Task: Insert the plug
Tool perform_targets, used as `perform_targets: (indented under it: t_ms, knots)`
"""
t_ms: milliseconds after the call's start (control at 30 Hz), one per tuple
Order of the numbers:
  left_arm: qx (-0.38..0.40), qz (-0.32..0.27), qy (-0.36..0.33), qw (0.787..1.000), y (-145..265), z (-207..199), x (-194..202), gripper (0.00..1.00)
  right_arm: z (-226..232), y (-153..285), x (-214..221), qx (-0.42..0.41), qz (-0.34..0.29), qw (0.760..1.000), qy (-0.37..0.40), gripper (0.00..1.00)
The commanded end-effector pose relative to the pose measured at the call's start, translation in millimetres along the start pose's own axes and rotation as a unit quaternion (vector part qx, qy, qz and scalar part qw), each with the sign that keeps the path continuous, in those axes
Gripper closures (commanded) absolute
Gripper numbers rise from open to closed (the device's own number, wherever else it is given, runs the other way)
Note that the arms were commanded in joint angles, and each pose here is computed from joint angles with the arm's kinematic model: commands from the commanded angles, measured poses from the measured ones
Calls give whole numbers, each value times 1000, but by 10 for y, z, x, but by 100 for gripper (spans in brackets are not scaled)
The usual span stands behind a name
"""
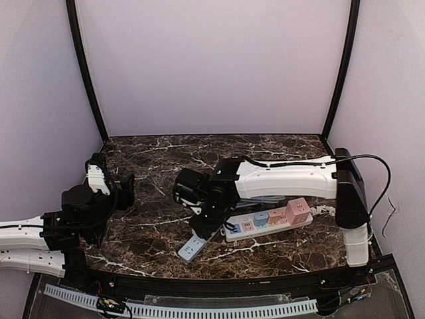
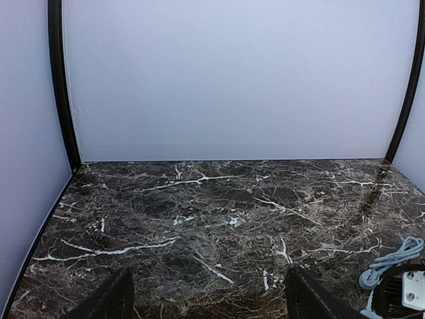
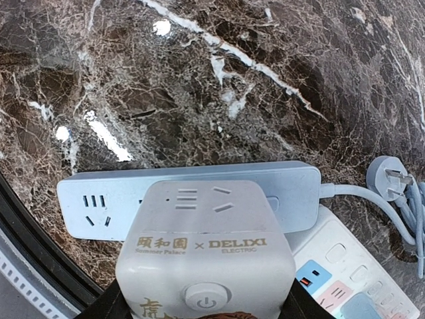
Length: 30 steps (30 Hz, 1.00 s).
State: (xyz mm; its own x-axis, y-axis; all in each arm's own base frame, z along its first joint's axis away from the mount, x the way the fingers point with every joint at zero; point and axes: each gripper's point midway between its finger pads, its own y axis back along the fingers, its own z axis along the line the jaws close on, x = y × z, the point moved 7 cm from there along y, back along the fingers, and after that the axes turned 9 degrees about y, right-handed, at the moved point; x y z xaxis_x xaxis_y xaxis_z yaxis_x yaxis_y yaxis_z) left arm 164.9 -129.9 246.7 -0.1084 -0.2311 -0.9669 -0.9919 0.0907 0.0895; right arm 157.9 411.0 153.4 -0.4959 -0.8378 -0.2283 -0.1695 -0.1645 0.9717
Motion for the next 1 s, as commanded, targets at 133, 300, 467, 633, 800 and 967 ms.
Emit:
perform_targets:
  t_ms: [133, 300, 467, 633, 800, 967]
  knots:
    - [-7, 4, -8, 1000, -6, 35, 41, 22, -170, -792, 324, 34, 180, 983, -16, 100]
    - [-6, 5, -6, 1000, -10, 34, 40, 22, -104, -1065, 370, -6, 204, 979, -26, 100]
    - [-7, 5, -7, 1000, -18, 29, 43, 22, -16, -1218, 260, -3, 192, 981, -16, 100]
    - [-6, 7, -5, 1000, -19, 29, 48, 22, 214, -1333, 190, -8, 180, 984, -9, 100]
    - [-3, 9, -4, 1000, -19, 28, 53, 22, 205, -1262, 282, -24, 169, 984, -46, 100]
    - [0, 10, -2, 1000, -18, 24, 53, 22, 149, -1211, 378, -7, 174, 984, -32, 100]
